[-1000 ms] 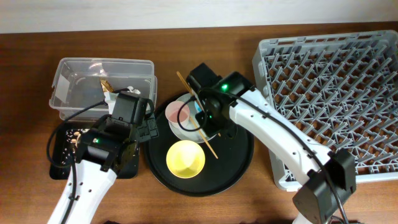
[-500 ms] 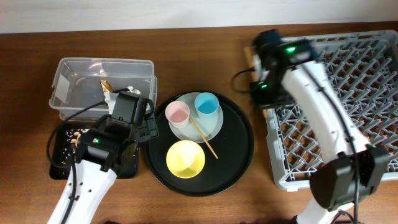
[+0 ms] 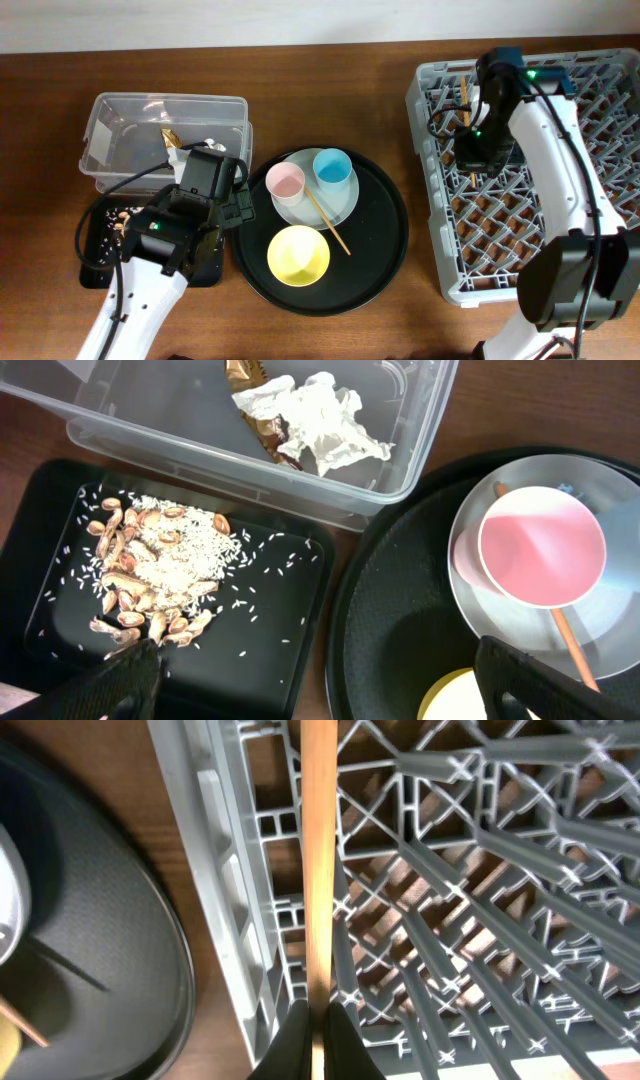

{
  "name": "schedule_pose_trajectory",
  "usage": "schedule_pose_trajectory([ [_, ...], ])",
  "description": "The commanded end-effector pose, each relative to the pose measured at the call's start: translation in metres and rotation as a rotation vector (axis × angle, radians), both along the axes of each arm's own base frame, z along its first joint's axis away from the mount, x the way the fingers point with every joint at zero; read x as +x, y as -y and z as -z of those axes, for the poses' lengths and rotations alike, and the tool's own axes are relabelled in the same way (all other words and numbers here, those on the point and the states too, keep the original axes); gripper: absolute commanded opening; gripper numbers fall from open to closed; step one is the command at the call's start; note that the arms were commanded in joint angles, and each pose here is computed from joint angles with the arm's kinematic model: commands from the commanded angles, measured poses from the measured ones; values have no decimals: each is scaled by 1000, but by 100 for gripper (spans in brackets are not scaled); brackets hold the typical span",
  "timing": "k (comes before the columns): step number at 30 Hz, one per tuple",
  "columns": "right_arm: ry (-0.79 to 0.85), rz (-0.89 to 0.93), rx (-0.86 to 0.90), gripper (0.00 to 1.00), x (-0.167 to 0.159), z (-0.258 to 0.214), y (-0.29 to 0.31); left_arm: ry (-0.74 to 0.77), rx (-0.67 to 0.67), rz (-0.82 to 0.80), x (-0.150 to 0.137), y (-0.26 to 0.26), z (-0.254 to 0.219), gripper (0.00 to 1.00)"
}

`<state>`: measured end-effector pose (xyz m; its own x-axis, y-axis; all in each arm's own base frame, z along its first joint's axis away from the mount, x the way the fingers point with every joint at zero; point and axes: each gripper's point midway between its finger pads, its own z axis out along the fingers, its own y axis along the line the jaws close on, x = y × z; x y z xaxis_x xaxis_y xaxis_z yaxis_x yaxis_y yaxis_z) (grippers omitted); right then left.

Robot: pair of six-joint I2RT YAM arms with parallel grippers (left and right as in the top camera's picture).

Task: Sort waste into correct bins and load items into the dishwasher rack
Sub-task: 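Carry the chopstick right and drop it into the dish rack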

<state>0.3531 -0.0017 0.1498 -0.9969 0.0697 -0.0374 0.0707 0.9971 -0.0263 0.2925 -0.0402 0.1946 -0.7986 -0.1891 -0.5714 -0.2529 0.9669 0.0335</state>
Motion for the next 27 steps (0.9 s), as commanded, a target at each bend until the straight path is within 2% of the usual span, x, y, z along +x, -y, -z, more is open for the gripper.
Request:
schedule_pose_trajectory([
  [1,-11,-58,16,4,-6,6,-2,28,6,-8,2,-3,-9,99],
  [11,-39,-129,76,5,-12,30,-12,28,6,-8,2,-3,-9,99],
  [13,-45,-129,76,13,-13,32,-12,28,6,-8,2,-3,-9,99],
  [15,-49,-129,76,31,-15,32,-12,27,6,-8,2,-3,-9,99],
  [16,-52,-129,77,36,-15,32,-12,28,6,-8,2,-3,-9,99],
  [18,-56,-129,77,40,-16,32,-12,27,5,-8,2,-3,-9,99],
  [21,-52,-121,90,40,-15,29,-14,27,6,-8,2,-3,-9,99],
  [27,-3,-147,531,40,-17,-46,-92,27,6,-8,2,-3,-9,99],
])
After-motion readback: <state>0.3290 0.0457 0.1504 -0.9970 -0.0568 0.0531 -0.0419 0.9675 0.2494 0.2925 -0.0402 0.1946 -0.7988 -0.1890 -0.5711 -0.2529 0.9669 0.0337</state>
